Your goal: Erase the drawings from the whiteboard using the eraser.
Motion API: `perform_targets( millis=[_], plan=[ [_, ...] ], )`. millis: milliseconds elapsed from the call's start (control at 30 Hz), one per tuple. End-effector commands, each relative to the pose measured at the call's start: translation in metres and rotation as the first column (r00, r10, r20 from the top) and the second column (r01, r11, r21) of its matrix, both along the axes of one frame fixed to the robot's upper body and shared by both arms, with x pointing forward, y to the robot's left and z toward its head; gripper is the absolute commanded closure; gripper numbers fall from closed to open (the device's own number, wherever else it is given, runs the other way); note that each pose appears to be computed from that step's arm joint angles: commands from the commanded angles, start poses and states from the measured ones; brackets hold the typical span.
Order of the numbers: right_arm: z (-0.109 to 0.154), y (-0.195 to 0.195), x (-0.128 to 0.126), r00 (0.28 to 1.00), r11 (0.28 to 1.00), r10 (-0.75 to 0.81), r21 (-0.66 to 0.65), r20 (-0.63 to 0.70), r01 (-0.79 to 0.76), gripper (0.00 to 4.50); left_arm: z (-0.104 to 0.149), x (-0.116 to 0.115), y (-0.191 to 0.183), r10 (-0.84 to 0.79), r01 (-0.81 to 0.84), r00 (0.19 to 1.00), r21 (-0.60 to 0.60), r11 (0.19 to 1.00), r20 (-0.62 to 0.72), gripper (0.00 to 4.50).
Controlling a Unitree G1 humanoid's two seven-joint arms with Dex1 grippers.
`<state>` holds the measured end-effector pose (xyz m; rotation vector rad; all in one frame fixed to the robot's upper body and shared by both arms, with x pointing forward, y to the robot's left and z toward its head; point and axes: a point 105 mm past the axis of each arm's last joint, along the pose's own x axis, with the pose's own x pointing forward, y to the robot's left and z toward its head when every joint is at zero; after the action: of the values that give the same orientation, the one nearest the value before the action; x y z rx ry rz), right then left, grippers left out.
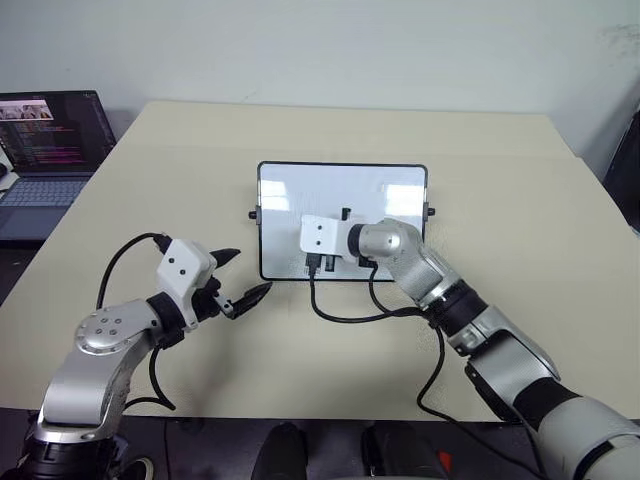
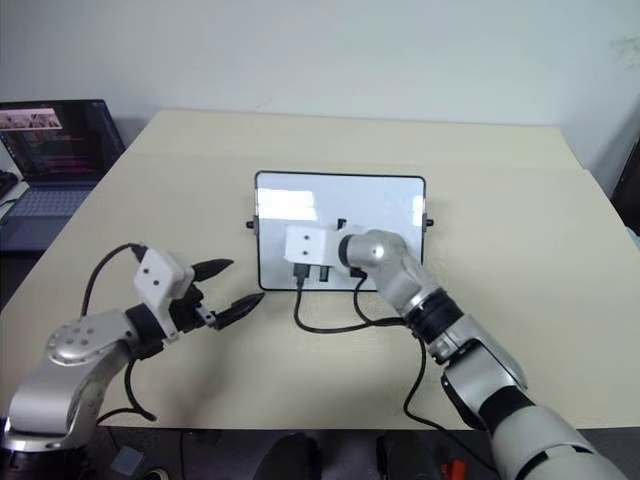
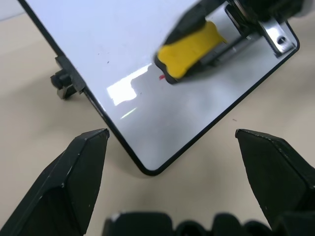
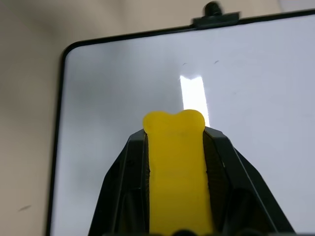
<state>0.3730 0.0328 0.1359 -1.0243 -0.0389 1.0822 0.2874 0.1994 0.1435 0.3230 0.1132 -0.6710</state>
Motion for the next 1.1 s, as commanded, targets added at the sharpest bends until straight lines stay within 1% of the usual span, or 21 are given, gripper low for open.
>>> perform_targets(
  millis=[33,133,167,233,300,367,467,500,567,600,733,833,933,1000,1067,1100],
  plan=[
    [-0.013,-0.021,0.009,0.995,0.995,-0.093,-0.051,-0.044,0.091,3.38,0.006,0.001,-0.004,-0.027,0.027,0.999,0.007,1.0,0.019,0.0],
    [0.004,-0.019,0.017,0.992,0.993,-0.122,0.004,0.026,0.122,3.38,0.006,0.002,-0.005,-0.035,0.035,0.999,0.007,0.999,0.016,0.0],
    [0.006,-0.016,0.017,0.993,0.993,-0.118,0.02,0.023,0.118,3.38,0.006,0.002,-0.006,-0.037,0.037,0.999,0.006,0.999,0.016,0.0],
    [0.002,-0.01,0.01,0.996,0.996,-0.085,0.012,-0.008,0.085,3.38,0.006,0.002,-0.006,-0.039,0.039,0.999,0.006,0.999,0.015,0.0],
    [-0.008,-0.001,-0.002,0.998,0.999,-0.03,-0.016,-0.057,0.029,3.39,0.006,0.003,-0.006,-0.038,0.038,0.999,0.006,0.999,0.015,0.0],
    [-0.012,0.009,-0.007,0.999,1.0,-0.008,-0.01,-0.053,0.008,3.39,0.005,0.002,-0.006,-0.039,0.039,0.999,0.007,0.999,0.013,0.0],
    [0.0,0.016,0.001,0.999,0.998,-0.04,0.04,0.023,0.039,3.39,0.006,0.002,-0.006,-0.036,0.036,0.999,0.008,0.999,0.017,0.0],
    [0.008,0.018,0.007,0.996,0.996,-0.061,0.069,0.065,0.056,3.39,0.007,0.002,-0.005,-0.034,0.034,0.999,0.008,0.999,0.02,0.0],
    [0.015,0.019,0.012,0.993,0.993,-0.076,0.096,0.087,0.068,3.39,0.008,0.002,-0.005,-0.032,0.032,0.999,0.005,0.999,0.022,0.0],
    [0.014,0.019,0.012,0.994,0.994,-0.074,0.089,0.079,0.067,3.39,0.007,0.002,-0.005,-0.032,0.032,0.999,0.006,0.999,0.021,0.0],
    [-0.011,0.011,0.001,0.999,0.999,-0.033,-0.013,-0.033,0.032,3.39,0.007,0.001,-0.004,-0.032,0.032,0.999,0.009,0.999,0.021,0.0],
    [-0.023,0.007,-0.01,0.993,0.999,-0.001,-0.044,-0.115,-0.004,3.39,0.008,0.002,-0.003,-0.03,0.03,0.999,0.011,1.0,0.021,0.0],
    [-0.01,0.007,-0.001,0.998,0.999,-0.031,-0.017,-0.047,0.03,3.39,0.008,0.003,-0.004,-0.034,0.034,0.999,0.012,0.999,0.021,0.0],
    [0.003,0.007,0.008,0.998,0.997,-0.068,0.033,0.005,0.068,3.39,0.008,0.003,-0.004,-0.036,0.036,0.999,0.011,0.999,0.021,0.0],
    [0.01,0.006,0.012,0.996,0.994,-0.087,0.063,0.028,0.085,3.39,0.008,0.004,-0.005,-0.041,0.04,0.999,0.01,0.999,0.02,0.0],
    [0.009,0.006,0.012,0.996,0.995,-0.085,0.06,0.019,0.083,3.39,0.008,0.004,-0.005,-0.041,0.041,0.999,0.01,0.999,0.02,0.0]
  ],
)
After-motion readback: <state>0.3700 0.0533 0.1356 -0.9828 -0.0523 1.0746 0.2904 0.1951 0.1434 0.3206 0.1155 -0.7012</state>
